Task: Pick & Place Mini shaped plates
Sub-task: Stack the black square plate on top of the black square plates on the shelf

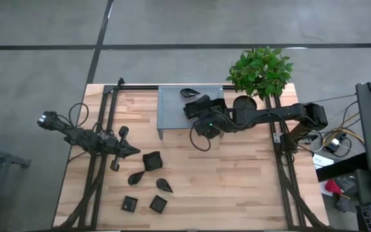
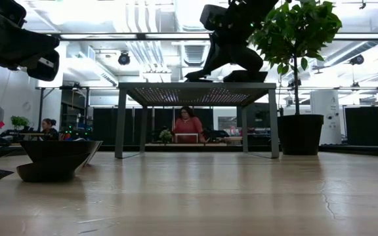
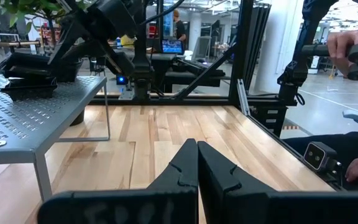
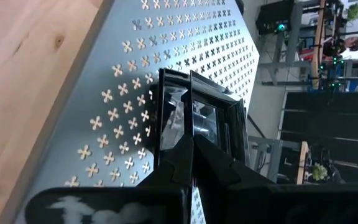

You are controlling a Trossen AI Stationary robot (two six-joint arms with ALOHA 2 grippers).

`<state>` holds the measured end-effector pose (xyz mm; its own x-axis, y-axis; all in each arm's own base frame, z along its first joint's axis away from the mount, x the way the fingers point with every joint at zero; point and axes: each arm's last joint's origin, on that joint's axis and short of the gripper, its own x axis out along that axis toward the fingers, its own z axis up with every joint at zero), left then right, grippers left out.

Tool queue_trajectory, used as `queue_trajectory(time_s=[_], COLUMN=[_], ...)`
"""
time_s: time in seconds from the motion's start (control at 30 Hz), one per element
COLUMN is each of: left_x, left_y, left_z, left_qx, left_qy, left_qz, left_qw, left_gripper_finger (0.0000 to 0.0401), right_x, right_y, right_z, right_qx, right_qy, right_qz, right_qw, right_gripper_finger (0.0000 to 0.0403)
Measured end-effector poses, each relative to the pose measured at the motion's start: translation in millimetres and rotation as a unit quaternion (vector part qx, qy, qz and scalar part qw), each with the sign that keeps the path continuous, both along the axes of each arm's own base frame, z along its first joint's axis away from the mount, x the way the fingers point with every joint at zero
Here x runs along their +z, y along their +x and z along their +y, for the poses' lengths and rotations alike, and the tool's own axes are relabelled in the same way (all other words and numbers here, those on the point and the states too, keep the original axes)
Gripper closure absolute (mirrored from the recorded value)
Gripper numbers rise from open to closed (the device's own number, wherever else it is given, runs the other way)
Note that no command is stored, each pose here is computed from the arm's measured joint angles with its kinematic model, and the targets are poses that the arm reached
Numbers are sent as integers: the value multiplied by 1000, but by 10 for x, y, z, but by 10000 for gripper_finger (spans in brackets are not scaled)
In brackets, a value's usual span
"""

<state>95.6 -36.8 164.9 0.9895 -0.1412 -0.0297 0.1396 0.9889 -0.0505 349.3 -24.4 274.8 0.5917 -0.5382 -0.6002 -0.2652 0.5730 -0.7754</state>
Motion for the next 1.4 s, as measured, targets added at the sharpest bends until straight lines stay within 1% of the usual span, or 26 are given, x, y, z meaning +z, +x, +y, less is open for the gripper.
queue_trajectory(time_s=[0.17, 0.4, 0.53, 0.77, 0.9, 1.07, 1.2, 1.33, 1.4], left_x=[0, 0, 0, 0, 0, 0, 0, 0, 0], left_y=[0, 0, 0, 0, 0, 0, 0, 0, 0], left_z=[0, 0, 0, 0, 0, 0, 0, 0, 0], left_qx=[0, 0, 0, 0, 0, 0, 0, 0, 0], left_qy=[0, 0, 0, 0, 0, 0, 0, 0, 0], left_qz=[0, 0, 0, 0, 0, 0, 0, 0, 0], left_qw=[1000, 1000, 1000, 1000, 1000, 1000, 1000, 1000, 1000], left_gripper_finger=[401, 401, 401, 401, 401, 401, 401, 401, 401], right_x=[0, 0, 6, 14, 33, 117, 151, 141, 118], right_y=[-3, -2, -2, 1, 5, 23, 25, 5, -7], right_z=[-41, -37, -39, -39, -28, 0, -72, -185, -217], right_qx=[-13, -15, -28, -24, -28, -40, -101, -167, -193], right_qy=[7, 10, 21, 17, 18, 18, 33, 79, 101], right_qz=[-7, -10, -22, -20, -25, -47, -92, -137, -148], right_qw=[1000, 1000, 999, 999, 999, 998, 990, 973, 965], right_gripper_finger=[384, 338, 317, 303, 306, 322, 341, 367, 384])
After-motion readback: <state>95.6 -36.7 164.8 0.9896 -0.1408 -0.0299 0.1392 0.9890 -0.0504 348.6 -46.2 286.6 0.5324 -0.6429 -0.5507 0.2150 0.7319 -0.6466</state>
